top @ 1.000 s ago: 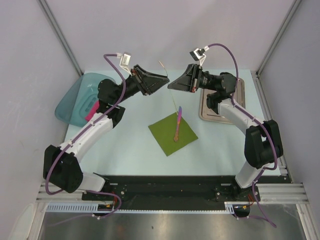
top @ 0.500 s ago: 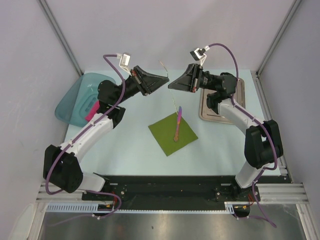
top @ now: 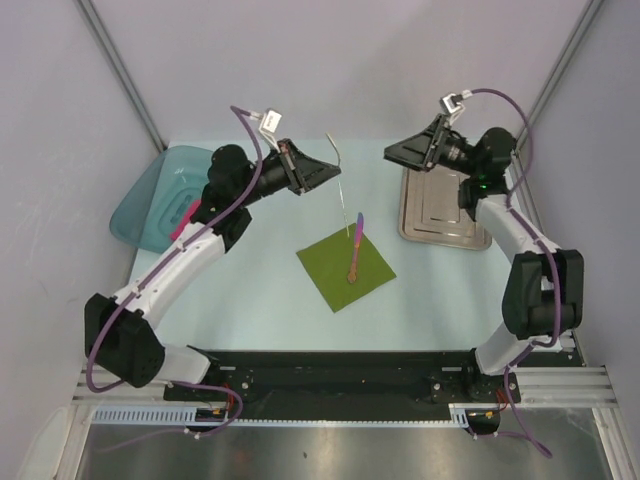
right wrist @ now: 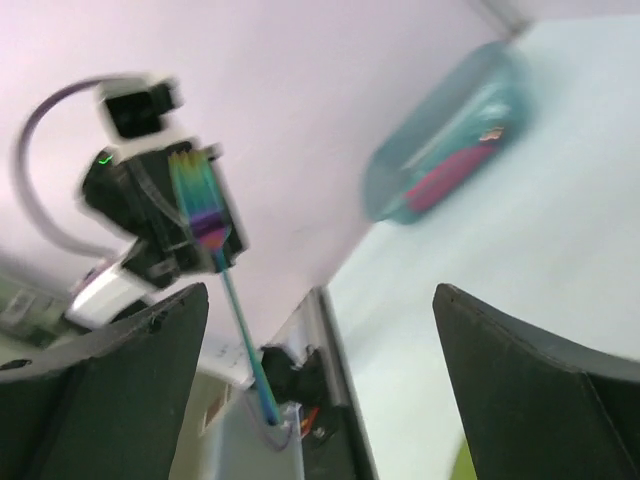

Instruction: Place the utensils on the paper napkin and roll it up

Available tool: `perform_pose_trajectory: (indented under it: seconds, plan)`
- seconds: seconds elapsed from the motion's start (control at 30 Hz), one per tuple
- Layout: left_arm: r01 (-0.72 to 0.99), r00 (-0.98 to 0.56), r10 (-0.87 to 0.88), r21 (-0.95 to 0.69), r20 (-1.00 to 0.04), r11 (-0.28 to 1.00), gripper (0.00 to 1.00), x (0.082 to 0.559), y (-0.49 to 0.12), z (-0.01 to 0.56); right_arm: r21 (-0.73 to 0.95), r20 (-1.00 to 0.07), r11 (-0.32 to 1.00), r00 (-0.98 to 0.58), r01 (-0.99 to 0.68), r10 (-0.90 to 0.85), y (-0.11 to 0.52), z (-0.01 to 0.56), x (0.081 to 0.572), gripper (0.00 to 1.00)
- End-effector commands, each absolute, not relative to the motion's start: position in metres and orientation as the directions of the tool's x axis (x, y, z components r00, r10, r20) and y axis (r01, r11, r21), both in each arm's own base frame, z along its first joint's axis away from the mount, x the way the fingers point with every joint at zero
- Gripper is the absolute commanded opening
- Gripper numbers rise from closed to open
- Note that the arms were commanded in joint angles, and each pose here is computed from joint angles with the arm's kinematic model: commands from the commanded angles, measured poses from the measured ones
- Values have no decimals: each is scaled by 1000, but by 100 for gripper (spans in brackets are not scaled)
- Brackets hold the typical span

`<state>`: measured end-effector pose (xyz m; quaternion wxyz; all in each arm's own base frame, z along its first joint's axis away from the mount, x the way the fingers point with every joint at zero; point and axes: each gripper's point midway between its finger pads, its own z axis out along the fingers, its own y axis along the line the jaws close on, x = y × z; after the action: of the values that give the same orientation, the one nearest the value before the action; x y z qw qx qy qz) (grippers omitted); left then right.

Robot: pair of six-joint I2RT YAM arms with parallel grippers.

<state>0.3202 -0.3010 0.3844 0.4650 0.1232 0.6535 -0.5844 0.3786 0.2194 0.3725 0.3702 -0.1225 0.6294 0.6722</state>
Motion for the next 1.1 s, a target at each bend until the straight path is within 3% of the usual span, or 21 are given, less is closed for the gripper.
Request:
perform_pose_trajectory:
  seconds: [0.0,0.1,0.17,0.33,0.43,0.6,0.63,0.8,1.07]
  plan:
    - [513,-619,-265,-636,-739,576,0,351,-299,317,665,-744,425,-596,-614,302,166,331,401,100]
    - [446,-714,-136,-596,-687,668,0,353,-310,270,582,-763,661,-599,-474,242,137,299,412,100]
    - [414,-728,-106,-558,-678,719,0,357,-312,251,440,-813,796,-560,-416,157,111,282,420,100]
    - [398,-722,-8,-426,-692,812,0,373,-321,200,205,-870,939,-492,-278,44,64,266,425,100]
    - [396,-742,55,-371,-668,840,0,383,-326,167,143,-892,957,-453,-254,13,54,267,423,100]
    - [381,-772,115,-310,-625,871,0,395,-330,127,178,-879,962,-474,-206,61,43,265,424,100]
    - [375,-779,117,-308,-616,874,0,398,-331,119,215,-874,938,-483,-272,60,55,269,420,100]
    - [370,-776,110,-307,-621,877,0,407,-338,114,298,-859,873,-507,-387,69,75,268,412,100]
    - [351,-789,103,-308,-605,885,2,419,-346,107,320,-849,862,-524,-393,76,78,262,412,100]
